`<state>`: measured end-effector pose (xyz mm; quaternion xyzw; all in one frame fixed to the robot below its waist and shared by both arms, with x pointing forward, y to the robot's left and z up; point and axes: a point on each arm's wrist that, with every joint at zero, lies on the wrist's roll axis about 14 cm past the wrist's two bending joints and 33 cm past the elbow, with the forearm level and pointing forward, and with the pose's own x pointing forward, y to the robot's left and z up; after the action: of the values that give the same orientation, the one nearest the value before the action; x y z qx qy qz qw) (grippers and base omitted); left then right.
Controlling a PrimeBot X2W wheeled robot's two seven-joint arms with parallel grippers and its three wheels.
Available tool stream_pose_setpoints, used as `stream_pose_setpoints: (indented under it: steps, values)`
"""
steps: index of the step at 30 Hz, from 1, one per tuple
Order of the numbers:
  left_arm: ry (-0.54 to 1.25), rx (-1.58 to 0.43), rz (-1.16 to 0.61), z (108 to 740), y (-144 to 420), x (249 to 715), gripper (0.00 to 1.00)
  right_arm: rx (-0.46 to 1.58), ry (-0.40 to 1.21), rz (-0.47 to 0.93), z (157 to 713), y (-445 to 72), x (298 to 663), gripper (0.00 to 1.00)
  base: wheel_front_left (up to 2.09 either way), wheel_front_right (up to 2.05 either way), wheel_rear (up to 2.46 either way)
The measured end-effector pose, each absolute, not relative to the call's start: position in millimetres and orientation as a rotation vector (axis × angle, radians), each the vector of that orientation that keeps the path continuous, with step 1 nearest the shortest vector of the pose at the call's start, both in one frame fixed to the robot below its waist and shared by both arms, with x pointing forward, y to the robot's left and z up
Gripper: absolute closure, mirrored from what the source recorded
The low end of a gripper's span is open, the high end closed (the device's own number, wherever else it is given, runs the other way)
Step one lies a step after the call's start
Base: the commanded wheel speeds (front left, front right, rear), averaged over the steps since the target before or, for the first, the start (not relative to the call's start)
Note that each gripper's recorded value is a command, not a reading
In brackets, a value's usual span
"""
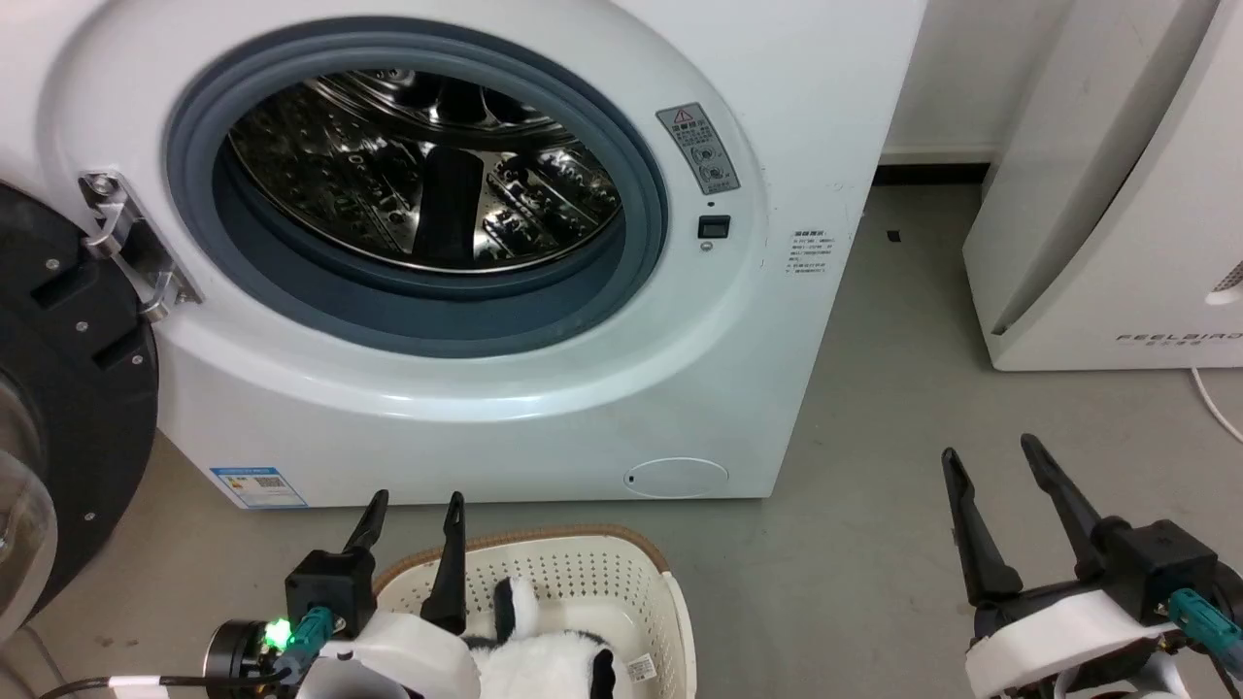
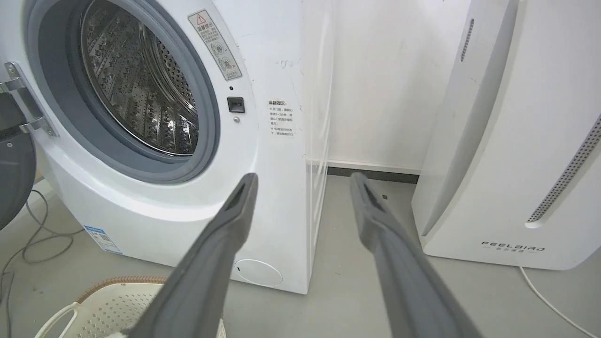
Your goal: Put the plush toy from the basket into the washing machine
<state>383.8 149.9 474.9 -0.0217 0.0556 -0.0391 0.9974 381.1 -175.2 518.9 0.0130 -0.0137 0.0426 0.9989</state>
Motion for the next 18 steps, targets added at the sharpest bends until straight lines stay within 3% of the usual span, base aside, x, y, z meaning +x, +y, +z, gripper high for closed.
stream_pose_setpoints:
  steps: [18]
  values:
    - [0.269,-0.059,-0.126,414,135,409,0.00,0.033,-0.015,0.071,505,-180,400,0.00,0.00,0.00,0.00]
